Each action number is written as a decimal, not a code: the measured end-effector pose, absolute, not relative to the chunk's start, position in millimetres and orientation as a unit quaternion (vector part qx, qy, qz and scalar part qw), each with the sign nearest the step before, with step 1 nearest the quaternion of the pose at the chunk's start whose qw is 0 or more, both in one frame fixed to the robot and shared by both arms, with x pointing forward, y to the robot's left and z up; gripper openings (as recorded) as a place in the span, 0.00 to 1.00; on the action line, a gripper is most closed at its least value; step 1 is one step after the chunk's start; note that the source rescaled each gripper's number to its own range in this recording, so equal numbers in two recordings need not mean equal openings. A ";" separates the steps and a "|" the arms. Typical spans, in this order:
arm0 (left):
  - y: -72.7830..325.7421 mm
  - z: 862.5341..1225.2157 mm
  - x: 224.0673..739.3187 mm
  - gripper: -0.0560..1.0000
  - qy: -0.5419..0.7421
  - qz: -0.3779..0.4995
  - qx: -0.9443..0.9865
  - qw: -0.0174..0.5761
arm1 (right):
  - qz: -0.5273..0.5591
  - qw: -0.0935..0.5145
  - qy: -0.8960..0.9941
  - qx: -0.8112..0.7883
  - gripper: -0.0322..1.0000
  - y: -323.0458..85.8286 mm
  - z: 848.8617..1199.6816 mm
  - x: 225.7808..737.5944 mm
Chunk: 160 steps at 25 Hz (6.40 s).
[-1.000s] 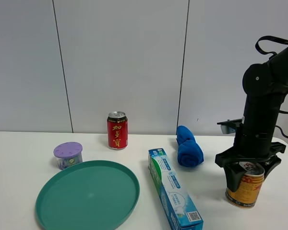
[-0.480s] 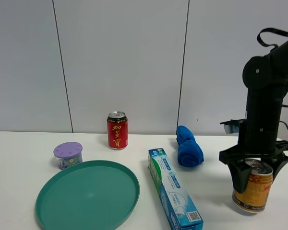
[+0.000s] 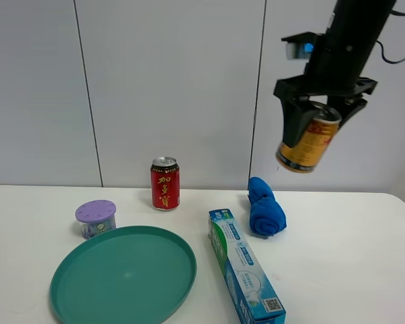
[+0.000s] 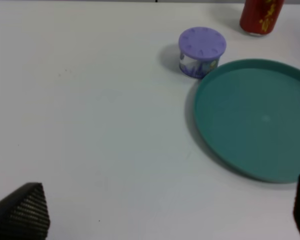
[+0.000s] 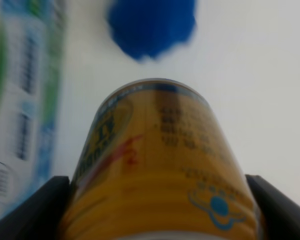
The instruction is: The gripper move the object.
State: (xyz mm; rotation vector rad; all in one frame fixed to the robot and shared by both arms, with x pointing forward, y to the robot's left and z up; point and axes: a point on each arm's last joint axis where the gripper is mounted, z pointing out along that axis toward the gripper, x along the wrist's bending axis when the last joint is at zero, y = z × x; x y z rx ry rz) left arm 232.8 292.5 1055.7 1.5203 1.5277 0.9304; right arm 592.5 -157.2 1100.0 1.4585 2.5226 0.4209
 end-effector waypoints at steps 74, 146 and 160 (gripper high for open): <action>292.5 1055.7 232.8 1.00 0.600 0.366 0.597 0.387 | 0.057 0.060 0.959 0.271 0.52 72.8 929.3 574.6; 292.5 1055.7 232.8 1.00 0.600 0.366 0.597 0.387 | 0.222 0.488 0.542 0.648 0.79 -352.5 1328.5 445.7; 292.5 1055.7 232.8 1.00 0.600 0.366 0.597 0.387 | 0.204 0.409 0.579 0.676 0.79 -325.5 1173.5 293.0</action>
